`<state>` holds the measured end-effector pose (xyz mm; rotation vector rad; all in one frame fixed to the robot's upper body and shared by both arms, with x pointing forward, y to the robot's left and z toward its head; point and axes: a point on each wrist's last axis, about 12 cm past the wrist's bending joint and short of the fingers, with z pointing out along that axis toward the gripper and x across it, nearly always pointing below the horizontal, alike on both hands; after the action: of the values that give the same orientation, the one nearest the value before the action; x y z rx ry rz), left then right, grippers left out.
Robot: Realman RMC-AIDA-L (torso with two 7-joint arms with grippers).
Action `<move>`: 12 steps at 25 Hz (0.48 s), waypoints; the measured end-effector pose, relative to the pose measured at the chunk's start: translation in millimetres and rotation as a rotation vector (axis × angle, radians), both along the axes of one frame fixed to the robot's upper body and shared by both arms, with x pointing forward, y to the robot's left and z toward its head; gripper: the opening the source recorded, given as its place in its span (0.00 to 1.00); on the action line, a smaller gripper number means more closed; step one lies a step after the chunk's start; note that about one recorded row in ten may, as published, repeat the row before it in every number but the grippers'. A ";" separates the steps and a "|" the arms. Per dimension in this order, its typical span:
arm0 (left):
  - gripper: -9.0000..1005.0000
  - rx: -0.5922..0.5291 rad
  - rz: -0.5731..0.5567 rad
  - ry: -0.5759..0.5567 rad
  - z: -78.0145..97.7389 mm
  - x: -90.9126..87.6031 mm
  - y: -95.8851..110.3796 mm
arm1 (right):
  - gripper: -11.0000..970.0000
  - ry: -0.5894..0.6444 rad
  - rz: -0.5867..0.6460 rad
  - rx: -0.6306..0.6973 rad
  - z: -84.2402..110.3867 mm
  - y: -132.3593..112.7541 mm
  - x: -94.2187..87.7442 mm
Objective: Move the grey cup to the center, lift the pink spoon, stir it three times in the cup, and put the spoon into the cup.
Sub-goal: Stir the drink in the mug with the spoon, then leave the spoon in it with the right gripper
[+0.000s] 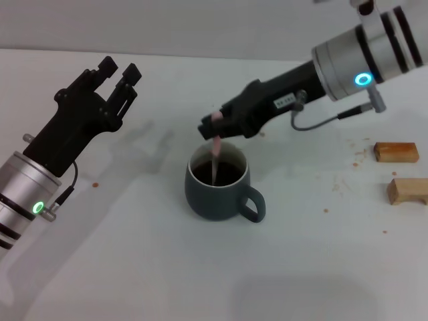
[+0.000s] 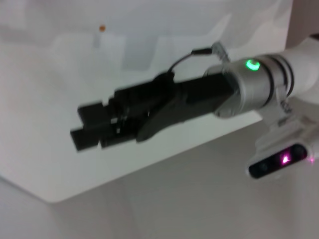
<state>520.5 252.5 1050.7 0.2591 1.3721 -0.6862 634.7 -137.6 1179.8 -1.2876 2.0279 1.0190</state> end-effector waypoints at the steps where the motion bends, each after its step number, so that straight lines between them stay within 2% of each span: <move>1: 0.47 0.000 0.000 0.000 -0.1 -0.1 0.1 | 0.11 0.009 -0.004 -0.003 -0.5 -3.5 -0.7; 6: 0.47 -0.002 0.005 -0.002 0.7 0.9 0.6 | 0.11 0.021 -0.038 -0.022 -0.5 -21.1 0.6; 12: 0.47 0.000 0.003 -0.003 1.8 3.4 -0.6 | 0.12 0.000 -0.074 -0.037 0.0 -27.8 6.5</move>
<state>523.9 251.9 1052.5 0.2579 1.3689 -0.6837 641.2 -165.3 1179.8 -1.2209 2.0876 0.9518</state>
